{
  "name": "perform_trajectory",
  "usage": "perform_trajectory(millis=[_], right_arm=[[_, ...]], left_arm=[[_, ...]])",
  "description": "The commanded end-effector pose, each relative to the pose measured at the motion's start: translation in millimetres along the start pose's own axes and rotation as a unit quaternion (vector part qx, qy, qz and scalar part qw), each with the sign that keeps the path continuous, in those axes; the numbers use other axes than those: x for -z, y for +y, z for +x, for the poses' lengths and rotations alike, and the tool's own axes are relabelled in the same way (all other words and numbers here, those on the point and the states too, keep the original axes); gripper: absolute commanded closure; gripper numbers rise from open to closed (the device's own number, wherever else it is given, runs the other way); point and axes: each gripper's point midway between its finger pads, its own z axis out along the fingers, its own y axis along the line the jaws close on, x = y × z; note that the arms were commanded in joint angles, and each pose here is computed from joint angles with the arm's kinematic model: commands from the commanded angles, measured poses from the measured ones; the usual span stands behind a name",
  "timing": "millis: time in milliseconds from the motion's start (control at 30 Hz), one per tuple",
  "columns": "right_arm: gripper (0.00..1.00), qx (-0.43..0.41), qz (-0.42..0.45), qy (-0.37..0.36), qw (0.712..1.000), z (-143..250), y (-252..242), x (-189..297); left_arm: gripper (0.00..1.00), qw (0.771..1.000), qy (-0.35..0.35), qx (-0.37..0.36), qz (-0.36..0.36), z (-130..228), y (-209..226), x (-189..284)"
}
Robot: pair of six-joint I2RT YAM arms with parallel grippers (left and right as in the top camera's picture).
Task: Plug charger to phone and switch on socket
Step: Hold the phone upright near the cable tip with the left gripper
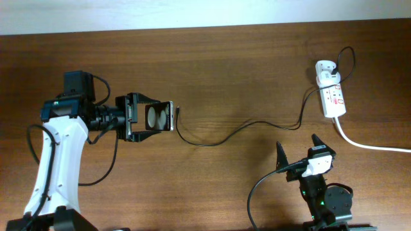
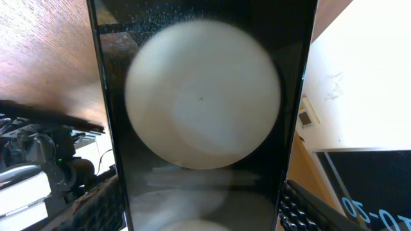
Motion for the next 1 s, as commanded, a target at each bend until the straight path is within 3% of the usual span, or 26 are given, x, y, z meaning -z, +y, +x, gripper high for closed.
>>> perform_trajectory(millis=[0, 967], right_arm=[[0.01, 0.003, -0.001, 0.0, 1.0, 2, 0, 0], [0.01, 0.003, -0.001, 0.0, 1.0, 2, 0, 0]], left_arm=[[0.92, 1.0, 0.02, -0.01, 0.014, 16, -2, 5], [0.93, 0.999, 0.045, -0.01, 0.019, 24, -4, 6]])
